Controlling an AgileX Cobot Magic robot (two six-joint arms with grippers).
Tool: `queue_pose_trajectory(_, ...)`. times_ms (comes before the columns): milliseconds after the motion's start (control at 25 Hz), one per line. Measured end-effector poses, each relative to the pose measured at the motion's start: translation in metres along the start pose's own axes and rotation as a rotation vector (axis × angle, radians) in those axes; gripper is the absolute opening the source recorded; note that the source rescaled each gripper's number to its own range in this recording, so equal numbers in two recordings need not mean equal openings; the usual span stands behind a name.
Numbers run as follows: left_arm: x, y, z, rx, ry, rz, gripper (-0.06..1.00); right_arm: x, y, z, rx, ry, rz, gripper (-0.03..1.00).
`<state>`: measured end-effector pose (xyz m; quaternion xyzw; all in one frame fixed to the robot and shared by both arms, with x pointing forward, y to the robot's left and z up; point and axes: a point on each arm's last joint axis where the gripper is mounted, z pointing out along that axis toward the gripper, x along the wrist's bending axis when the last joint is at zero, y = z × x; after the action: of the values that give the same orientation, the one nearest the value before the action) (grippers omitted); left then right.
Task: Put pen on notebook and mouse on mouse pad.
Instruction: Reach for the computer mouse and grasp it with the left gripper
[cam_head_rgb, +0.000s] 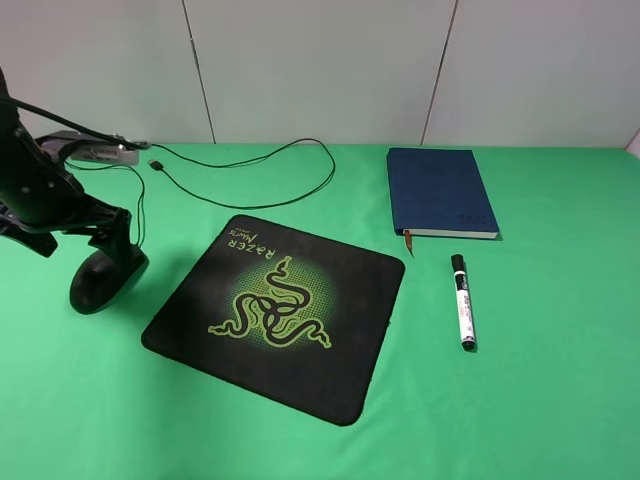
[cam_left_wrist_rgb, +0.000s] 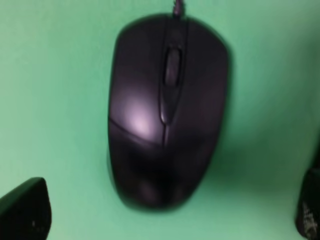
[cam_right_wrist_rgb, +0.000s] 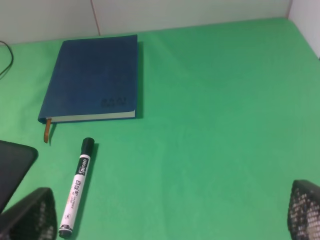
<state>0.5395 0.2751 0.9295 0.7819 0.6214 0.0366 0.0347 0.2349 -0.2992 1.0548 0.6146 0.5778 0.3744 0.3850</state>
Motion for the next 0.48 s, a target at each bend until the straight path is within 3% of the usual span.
queue_pose_trajectory(480, 0.001, 0.008, 0.051, 0.038, -0.010, 0.023, 1.00, 0.000, 0.000, 0.000, 0.000, 0.000, 0.000, 1.00)
